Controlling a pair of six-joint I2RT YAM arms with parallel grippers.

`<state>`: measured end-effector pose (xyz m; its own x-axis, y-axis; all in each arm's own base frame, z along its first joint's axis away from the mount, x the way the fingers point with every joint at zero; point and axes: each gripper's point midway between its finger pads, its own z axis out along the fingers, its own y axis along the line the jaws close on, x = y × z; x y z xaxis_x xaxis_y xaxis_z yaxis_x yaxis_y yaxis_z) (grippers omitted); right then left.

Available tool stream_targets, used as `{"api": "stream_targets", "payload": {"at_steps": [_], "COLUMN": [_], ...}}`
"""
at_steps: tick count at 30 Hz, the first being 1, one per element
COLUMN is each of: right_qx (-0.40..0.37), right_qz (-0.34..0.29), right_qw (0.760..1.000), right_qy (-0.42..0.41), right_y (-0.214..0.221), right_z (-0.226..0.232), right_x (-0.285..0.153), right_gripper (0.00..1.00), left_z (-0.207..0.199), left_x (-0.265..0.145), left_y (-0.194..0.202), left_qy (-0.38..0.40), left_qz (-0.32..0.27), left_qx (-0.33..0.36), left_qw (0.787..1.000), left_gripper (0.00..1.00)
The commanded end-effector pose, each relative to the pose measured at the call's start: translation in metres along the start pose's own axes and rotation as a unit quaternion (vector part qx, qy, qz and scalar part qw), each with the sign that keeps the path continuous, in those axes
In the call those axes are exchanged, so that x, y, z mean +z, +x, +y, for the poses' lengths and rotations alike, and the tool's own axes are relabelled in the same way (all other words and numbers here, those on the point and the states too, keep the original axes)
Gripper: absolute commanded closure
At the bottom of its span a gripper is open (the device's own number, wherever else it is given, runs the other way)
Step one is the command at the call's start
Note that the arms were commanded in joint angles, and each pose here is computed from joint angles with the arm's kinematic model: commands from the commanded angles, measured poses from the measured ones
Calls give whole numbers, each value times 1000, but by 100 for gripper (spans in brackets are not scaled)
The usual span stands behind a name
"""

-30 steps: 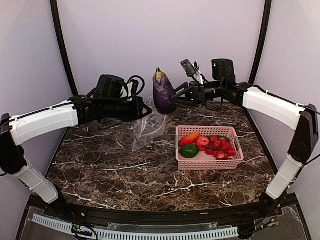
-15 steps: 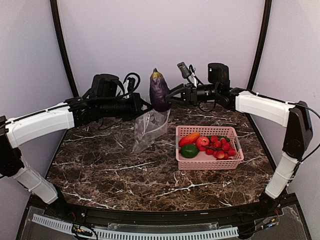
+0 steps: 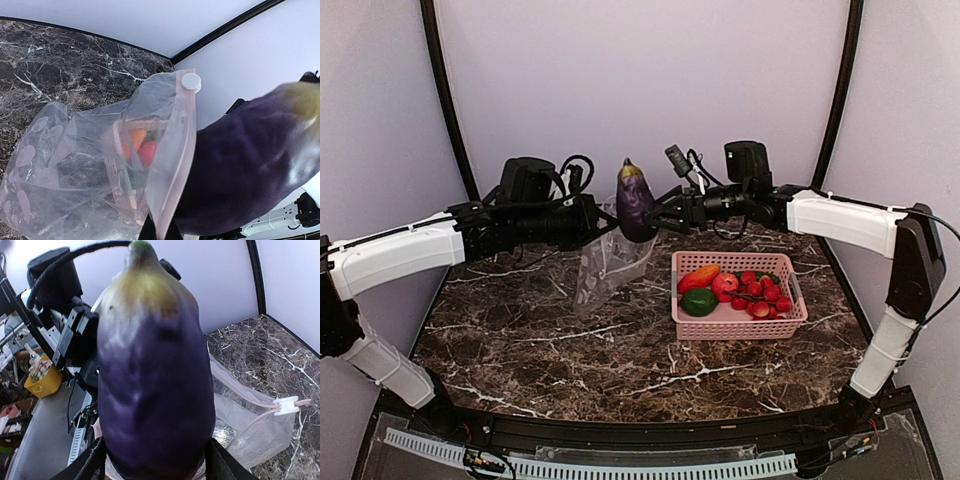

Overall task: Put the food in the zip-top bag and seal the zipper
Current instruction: Place the fake vegetable in the zipper food storage bag.

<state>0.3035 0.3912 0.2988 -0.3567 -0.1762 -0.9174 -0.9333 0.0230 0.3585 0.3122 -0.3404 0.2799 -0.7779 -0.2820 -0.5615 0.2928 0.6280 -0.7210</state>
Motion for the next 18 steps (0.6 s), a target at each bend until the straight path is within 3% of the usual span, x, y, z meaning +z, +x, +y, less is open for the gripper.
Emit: {"api": "stream_targets", "payload": {"at_steps": [1,7,9,14,18], "right_qx": [-21,-28,-35,-65,-138], "right_qz": [14,23,25,38,75], "right_qw": [1000,999,999,997,988], "right_qy": [-3,15,16,31,-3], "right_y": [-4,-20,-24,-25,-17], "right_z": [15,15,18,19,40], "right_x": [6,-5,-7,-12,-19], "right_gripper": [33,13,11,13,31], "left_z": [-15,1,4,10,15], "left_x": [-24,-26,-24,-22,-25], "left_y": [-17,-14,-13,-12,-13], "left_qy": [22,4,1,-7,-23], "left_qz": [-43,-46,-45,-43,-41], "left_qx": [0,-14,-15,-8,12], "left_qw": [999,999,999,999,999], "left_gripper": [99,99,99,99,99]}}
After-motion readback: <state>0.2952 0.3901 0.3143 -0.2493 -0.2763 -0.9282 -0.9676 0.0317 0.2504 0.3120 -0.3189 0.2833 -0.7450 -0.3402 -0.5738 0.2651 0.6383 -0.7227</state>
